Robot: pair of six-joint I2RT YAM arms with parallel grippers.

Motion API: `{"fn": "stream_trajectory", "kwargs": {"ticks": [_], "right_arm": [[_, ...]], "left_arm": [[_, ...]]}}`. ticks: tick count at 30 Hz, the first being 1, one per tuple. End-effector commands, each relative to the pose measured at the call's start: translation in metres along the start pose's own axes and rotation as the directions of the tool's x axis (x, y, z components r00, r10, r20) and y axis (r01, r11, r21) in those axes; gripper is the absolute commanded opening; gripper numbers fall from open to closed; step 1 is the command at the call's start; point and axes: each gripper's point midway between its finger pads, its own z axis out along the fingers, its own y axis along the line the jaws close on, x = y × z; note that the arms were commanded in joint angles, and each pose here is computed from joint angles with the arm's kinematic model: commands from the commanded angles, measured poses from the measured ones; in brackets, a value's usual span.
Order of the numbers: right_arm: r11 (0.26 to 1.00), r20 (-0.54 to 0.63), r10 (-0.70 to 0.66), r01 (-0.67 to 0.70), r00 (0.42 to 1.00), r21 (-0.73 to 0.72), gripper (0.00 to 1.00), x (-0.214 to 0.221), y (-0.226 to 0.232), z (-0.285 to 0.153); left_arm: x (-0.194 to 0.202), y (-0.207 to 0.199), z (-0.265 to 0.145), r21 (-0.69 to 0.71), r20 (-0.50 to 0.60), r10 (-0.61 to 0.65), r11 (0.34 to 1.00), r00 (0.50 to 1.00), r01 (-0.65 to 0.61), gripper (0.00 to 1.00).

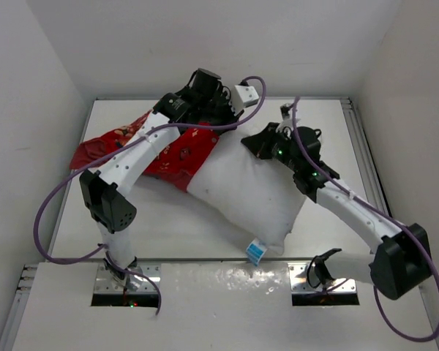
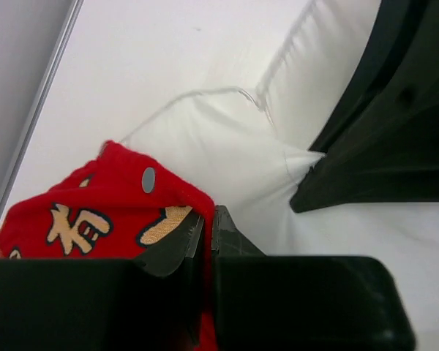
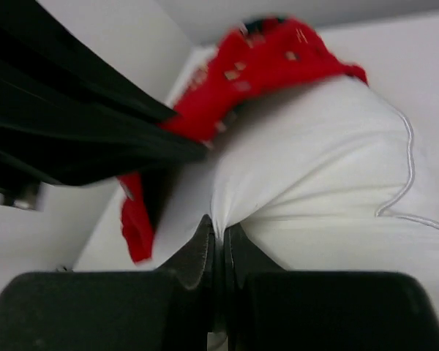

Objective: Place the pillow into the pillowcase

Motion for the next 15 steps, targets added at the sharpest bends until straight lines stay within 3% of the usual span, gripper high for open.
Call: {"fn": "stream_trajectory", "kwargs": {"ticks": [1, 4, 7, 10, 13, 14, 15], "right_arm": [[0.967, 0.457, 0.051, 0.071, 0.888, -0.246, 0.00, -0.121, 0.082, -0.039], [0.962, 0.481, 0.083, 0.057, 0.873, -0.268, 0.00, -0.116, 0.086, -0.045], [0.969, 0.473, 0.115, 0.008, 0.873, -0.249, 0.00, -0.104, 0.076, -0.033], [0.989, 0.436, 0.124, -0.075, 0.891, -0.128, 0.00, -0.081, 0.040, -0.009], [0.988, 0.388, 0.100, -0.138, 0.916, 0.071, 0.00, -0.060, -0.006, 0.010], [0.979, 0.303, 0.045, -0.102, 0.952, 0.176, 0.00, -0.040, -0.026, 0.014], [0.980, 0.241, 0.016, -0.063, 0.970, 0.187, 0.00, -0.032, -0.025, 0.022]], "left_arm": [[-0.042, -0.007, -0.025, 0.046, 0.156, 0.040, 0.998, 0.987, -0.048, 0.00], [-0.048, -0.010, -0.025, 0.075, 0.184, 0.029, 0.996, 0.983, -0.043, 0.00], [-0.064, -0.043, -0.025, 0.182, 0.222, 0.062, 0.978, 0.973, -0.103, 0.00], [-0.073, -0.094, -0.033, 0.362, 0.285, 0.097, 0.910, 0.953, -0.201, 0.00], [-0.054, -0.104, -0.040, 0.434, 0.274, 0.070, 0.881, 0.959, -0.188, 0.00], [-0.042, -0.095, -0.040, 0.417, 0.253, 0.072, 0.892, 0.965, -0.176, 0.00], [-0.032, -0.088, -0.043, 0.391, 0.230, 0.076, 0.906, 0.970, -0.164, 0.00]]}}
